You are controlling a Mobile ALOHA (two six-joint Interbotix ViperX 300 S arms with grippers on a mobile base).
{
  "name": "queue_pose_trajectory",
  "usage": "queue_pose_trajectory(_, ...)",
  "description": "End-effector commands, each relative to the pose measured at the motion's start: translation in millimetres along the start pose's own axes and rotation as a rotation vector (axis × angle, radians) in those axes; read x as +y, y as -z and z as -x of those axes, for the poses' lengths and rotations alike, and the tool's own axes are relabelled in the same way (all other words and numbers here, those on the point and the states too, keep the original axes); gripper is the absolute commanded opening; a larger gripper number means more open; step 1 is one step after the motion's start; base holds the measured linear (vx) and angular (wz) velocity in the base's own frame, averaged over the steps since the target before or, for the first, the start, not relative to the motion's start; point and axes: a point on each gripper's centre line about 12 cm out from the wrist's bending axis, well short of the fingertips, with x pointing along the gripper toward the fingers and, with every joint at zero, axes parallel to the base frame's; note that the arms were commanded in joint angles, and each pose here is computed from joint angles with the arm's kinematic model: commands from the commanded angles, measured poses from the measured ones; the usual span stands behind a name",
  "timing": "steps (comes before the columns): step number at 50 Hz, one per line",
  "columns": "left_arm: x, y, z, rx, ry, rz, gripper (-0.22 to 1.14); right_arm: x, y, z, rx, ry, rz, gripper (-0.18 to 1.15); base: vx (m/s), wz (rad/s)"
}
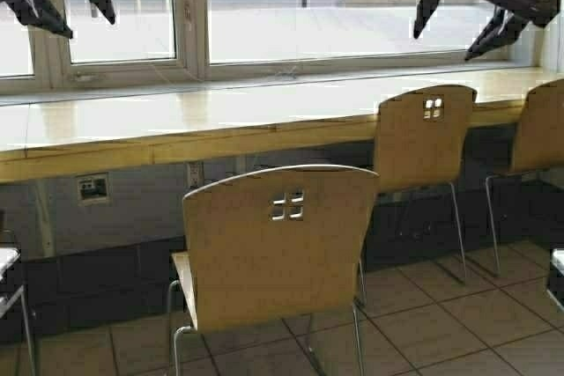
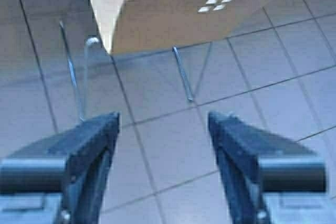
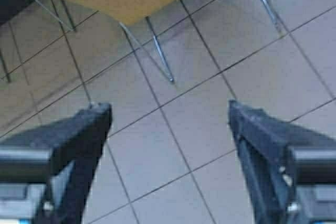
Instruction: Push the chairs under the table
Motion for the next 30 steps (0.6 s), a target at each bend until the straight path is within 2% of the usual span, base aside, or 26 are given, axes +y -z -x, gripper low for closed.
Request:
queue_pose_trajectory(1,-9.5,-13.3,-7.9,0.003,0.027,0.188,0.88,-2.6,-2.0,-13.0,0.008,0.002,-0.09,0.99,0.31,0.1)
queue_pose_trajectory(10,-21.6,-15.4,-16.4,0.034,0.07,0.519,0.88,-1.9,1.2,-42.4,0.071,-0.015,-0.368,0.99,0.3,0.06)
queue_pose_trajectory(20,-30.3,16.3,-45.6,0.166,0.039,0.845,0.88,0.0,-2.0,-68.7,0.098,-0.021,-0.542,0.99,0.3,-0.02)
queue_pose_trajectory(30,-50.4,60.6,-85.2,0.322,-0.032,0.969,0.88,-5.2,4.3,-97.8,0.139,0.006,-0.645,0.99,0.28,-0.04)
